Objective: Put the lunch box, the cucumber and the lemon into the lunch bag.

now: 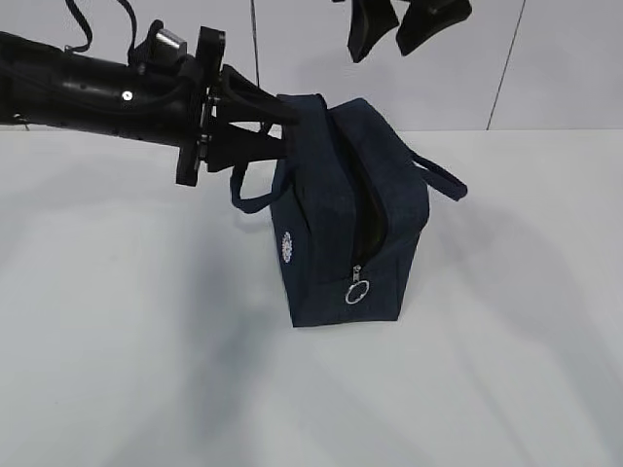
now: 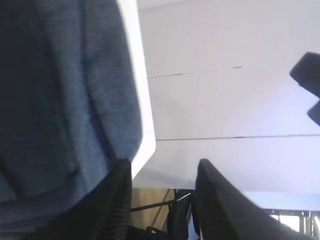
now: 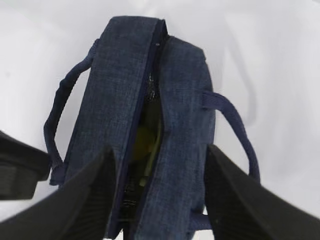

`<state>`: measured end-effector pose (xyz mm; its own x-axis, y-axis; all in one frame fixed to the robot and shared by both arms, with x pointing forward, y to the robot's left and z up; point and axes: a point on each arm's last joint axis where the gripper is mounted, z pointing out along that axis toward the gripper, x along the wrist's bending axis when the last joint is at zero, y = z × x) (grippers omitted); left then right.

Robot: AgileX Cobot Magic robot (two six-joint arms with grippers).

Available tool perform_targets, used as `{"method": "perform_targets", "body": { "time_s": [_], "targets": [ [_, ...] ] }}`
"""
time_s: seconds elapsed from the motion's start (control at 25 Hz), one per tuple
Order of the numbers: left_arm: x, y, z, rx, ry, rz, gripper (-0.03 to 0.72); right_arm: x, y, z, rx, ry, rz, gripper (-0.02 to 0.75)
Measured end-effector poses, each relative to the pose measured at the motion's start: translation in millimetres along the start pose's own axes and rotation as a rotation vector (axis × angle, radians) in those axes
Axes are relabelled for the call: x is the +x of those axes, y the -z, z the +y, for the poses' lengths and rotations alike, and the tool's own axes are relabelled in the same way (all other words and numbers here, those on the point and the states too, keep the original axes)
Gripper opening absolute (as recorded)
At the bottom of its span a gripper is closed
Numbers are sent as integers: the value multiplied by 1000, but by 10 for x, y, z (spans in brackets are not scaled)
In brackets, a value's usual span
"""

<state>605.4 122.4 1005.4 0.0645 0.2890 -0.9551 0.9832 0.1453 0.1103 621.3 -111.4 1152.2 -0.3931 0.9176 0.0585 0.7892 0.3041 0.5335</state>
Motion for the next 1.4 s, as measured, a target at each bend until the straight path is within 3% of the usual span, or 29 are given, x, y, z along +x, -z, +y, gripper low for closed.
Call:
{"method": "perform_targets", "body": {
  "time_s": [0.2, 0.56, 0.68, 0.88, 1.08, 1.28, 1.4],
  "targets": [
    [-57, 30, 58, -19, -25, -1, 307, 6, 255, -1, -49, 28, 2, 424],
    [-421, 198, 171, 42, -174, -36, 302, -17, 948, -253, -134, 46, -19, 423],
    [-467, 256, 198, 86, -224, 54, 301, -45, 1010, -500, -96, 51, -36, 423],
    [-473, 337, 230, 146, -273, 258, 300, -68, 1092, -858, -202, 55, -32, 423],
    [-582, 482, 188, 153, -302, 400, 299, -99, 852, -1245, -290, 70, -27, 422],
    [-675, 663, 85, 145, -337, 615, 299, -128, 541, -1598, -374, 74, -21, 422],
    [-790, 741, 16, 126, -361, 668, 299, -142, 350, -1771, -449, 78, -16, 422]
  ]
}}
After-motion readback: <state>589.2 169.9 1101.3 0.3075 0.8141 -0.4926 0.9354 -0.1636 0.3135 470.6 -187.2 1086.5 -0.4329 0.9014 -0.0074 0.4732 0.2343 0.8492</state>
